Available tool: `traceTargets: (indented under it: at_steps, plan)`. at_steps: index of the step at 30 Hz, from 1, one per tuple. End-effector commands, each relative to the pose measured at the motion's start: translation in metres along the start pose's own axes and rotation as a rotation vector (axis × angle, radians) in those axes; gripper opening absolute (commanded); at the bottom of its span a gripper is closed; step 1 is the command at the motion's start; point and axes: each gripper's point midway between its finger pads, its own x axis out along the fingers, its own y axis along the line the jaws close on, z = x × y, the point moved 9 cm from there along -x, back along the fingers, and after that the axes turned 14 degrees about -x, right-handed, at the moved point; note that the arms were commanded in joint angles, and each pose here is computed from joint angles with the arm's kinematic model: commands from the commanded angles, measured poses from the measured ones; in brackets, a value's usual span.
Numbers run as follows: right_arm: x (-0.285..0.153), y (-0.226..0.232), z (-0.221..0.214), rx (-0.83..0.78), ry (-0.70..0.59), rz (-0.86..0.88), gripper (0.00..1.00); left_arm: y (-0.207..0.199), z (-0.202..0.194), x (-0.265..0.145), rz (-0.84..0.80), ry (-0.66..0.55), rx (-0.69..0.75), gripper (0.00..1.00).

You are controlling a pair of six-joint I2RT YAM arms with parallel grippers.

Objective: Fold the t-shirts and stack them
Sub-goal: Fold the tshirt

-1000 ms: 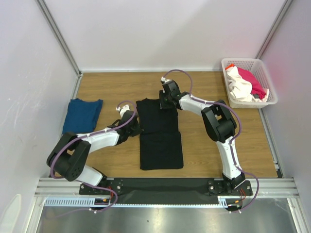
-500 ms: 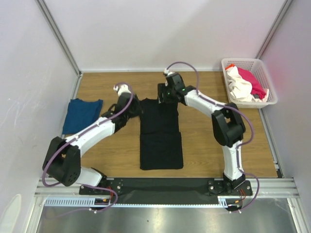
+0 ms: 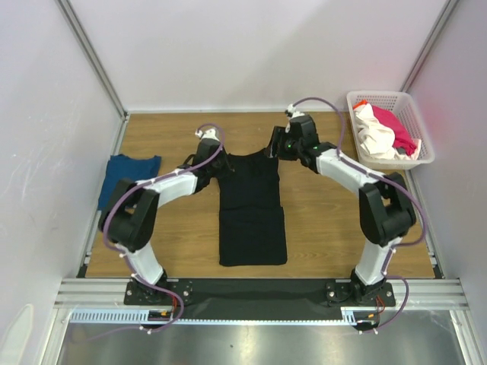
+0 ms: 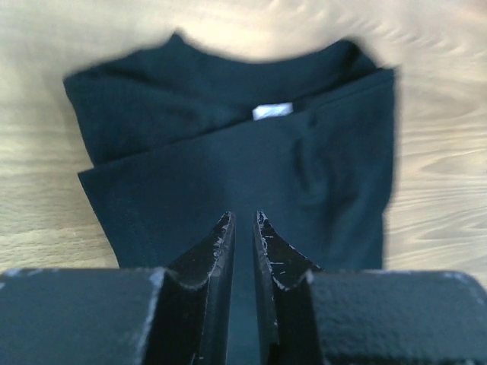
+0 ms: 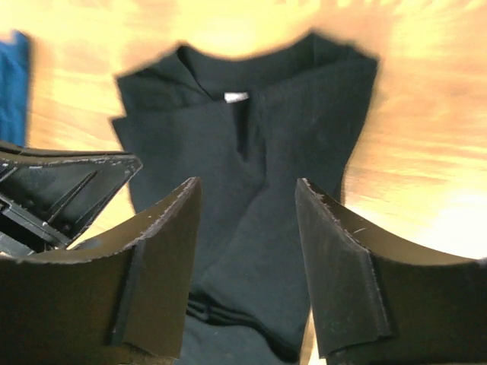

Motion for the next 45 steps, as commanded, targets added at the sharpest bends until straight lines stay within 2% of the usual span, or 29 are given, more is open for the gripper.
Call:
traceTargets:
  at_steps: [1, 8, 11, 17, 20, 26, 31, 38, 45]
  plan:
    - [0.022, 0.003, -0.014, 0.004, 0.022, 0.052, 0.57, -0.019, 0.018, 0.011, -0.089, -0.041, -0.026, 0.20]
    - [0.056, -0.010, -0.035, -0.026, 0.079, 0.024, 0.53, 0.001, 0.011, 0.033, -0.018, 0.000, -0.017, 0.18]
    - [0.067, -0.017, -0.047, -0.027, 0.116, -0.010, 0.47, 0.010, 0.007, 0.036, 0.003, 0.009, -0.024, 0.18]
    - [0.065, -0.025, -0.045, -0.016, 0.128, -0.101, 0.43, 0.019, 0.005, 0.044, 0.048, 0.031, -0.017, 0.17]
    - [0.057, -0.021, -0.030, -0.002, 0.090, -0.113, 0.43, 0.021, 0.004, 0.044, 0.051, 0.040, -0.017, 0.17]
    - [0.045, 0.019, 0.004, -0.060, -0.021, 0.074, 0.45, 0.019, 0.006, 0.045, 0.039, 0.030, -0.002, 0.17]
    - [0.066, 0.041, 0.003, -0.064, 0.021, 0.171, 0.42, 0.018, 0.004, 0.046, 0.023, 0.053, -0.004, 0.16]
    - [0.095, 0.040, -0.025, 0.012, 0.093, 0.259, 0.41, 0.019, 0.003, 0.046, 0.030, 0.057, -0.002, 0.16]
    - [0.115, 0.018, -0.046, 0.076, 0.150, 0.205, 0.39, 0.022, 0.000, 0.046, 0.038, 0.066, -0.004, 0.17]
